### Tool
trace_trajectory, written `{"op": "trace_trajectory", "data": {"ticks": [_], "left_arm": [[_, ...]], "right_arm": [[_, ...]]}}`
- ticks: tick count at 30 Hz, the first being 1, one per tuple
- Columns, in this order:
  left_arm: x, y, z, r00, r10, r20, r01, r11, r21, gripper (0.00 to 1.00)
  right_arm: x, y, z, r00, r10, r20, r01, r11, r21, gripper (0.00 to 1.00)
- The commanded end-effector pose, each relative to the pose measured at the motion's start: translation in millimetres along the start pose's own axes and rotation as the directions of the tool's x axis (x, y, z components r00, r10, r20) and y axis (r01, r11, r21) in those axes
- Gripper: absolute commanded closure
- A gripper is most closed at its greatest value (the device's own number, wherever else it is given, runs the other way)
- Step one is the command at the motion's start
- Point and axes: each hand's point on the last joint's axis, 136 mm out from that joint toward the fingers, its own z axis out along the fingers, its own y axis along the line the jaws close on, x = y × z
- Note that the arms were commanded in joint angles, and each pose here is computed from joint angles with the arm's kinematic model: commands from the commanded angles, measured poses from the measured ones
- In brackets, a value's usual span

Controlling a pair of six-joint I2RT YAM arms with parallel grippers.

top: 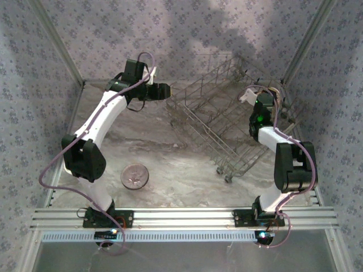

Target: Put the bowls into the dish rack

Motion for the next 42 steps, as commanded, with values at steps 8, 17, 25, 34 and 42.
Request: {"op": "trace_trajectory", "data": {"ticks": [8,17,25,34,42], "left_arm": [[-2.2,-12.5,-4.9,0.999,0.035,-0.013,-0.034,0.997,0.075,0.34],[5.4,-17.3,2.0,0.998,0.045,-0.042,-0.040,0.991,0.127,0.34],[7.9,-20.1,2.2,0.997,0.050,-0.051,-0.043,0.989,0.143,0.34],[13.3,-28.7,7.4,0.996,0.062,-0.070,-0.049,0.985,0.164,0.34],[18.9,-34.8,9.9,0.994,0.078,-0.082,-0.064,0.984,0.169,0.34]], "right_arm": [[0.2,-18.5,4.8,0.999,-0.011,-0.031,0.013,0.998,0.064,1.00],[-9.9,-19.8,10.4,0.999,-0.042,-0.002,0.042,0.995,0.087,1.00],[-6.0,-14.5,13.4,0.999,-0.044,-0.002,0.044,0.995,0.084,1.00],[-2.6,-10.1,10.7,1.000,-0.022,-0.018,0.023,0.998,0.067,1.00],[11.4,-1.1,7.8,0.999,-0.002,-0.041,0.004,0.999,0.036,1.00]]}}
